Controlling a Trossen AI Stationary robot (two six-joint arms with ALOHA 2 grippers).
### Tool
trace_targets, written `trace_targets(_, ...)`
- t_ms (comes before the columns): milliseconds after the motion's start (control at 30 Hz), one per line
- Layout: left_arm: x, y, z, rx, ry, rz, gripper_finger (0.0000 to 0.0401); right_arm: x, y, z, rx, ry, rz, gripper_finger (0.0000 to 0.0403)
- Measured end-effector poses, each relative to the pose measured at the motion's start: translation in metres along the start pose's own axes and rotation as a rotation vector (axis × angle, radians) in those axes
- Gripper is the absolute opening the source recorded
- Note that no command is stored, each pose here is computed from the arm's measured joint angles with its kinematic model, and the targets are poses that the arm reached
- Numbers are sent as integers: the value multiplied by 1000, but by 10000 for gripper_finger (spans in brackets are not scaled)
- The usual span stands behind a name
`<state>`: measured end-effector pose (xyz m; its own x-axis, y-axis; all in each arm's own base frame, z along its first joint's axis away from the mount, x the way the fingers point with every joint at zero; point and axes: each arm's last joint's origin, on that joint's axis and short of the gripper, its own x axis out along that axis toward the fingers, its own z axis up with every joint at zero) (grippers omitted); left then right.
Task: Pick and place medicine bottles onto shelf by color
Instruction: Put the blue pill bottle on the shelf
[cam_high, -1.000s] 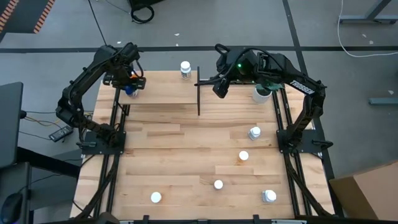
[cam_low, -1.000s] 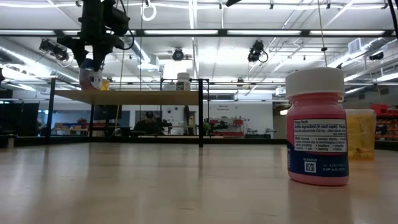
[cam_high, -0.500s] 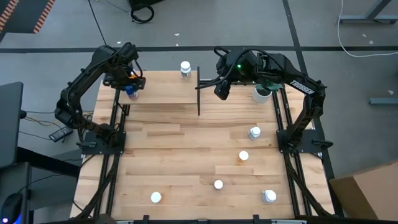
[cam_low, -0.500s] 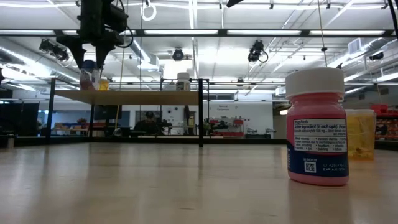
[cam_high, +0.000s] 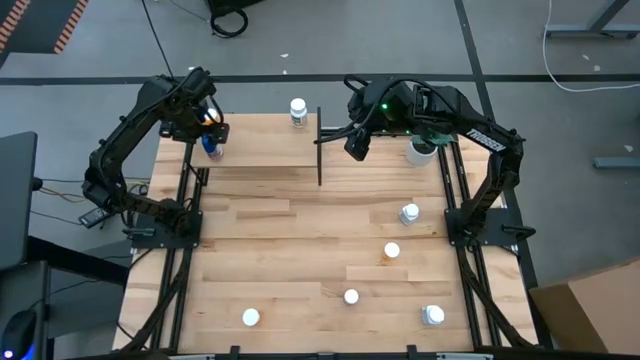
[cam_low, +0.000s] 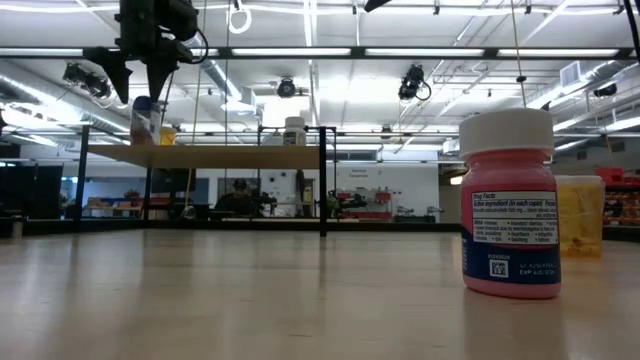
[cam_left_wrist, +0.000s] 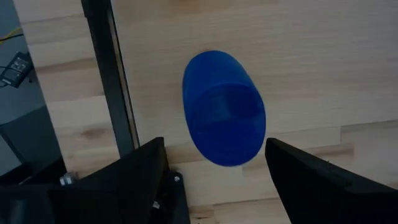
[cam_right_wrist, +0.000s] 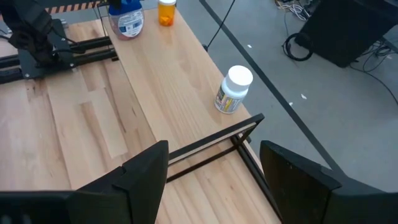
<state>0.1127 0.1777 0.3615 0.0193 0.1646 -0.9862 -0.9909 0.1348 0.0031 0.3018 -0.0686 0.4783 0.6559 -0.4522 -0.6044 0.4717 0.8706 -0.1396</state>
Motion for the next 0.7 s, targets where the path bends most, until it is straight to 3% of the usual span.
trace_targets(233, -31, -8, -1, 35, -115, -56, 270, 0, 0, 0, 9, -1, 0, 261)
trace_targets(333, -55, -12, -2, 62, -235, -70, 260, 0, 0, 1, 12, -9, 1, 261)
trace_targets(500, -79, -34, 1, 104, -439, -208, 236, 0, 0, 2, 37, -15, 0, 261)
trace_targets(567, -76, -45, 2, 114, -448, -237, 223, 0, 0, 2, 52, -16, -8, 261)
trace_targets(700, -41, -69, 3, 147, -323, -190, 193, 0, 0, 2, 89, -16, -10, 261)
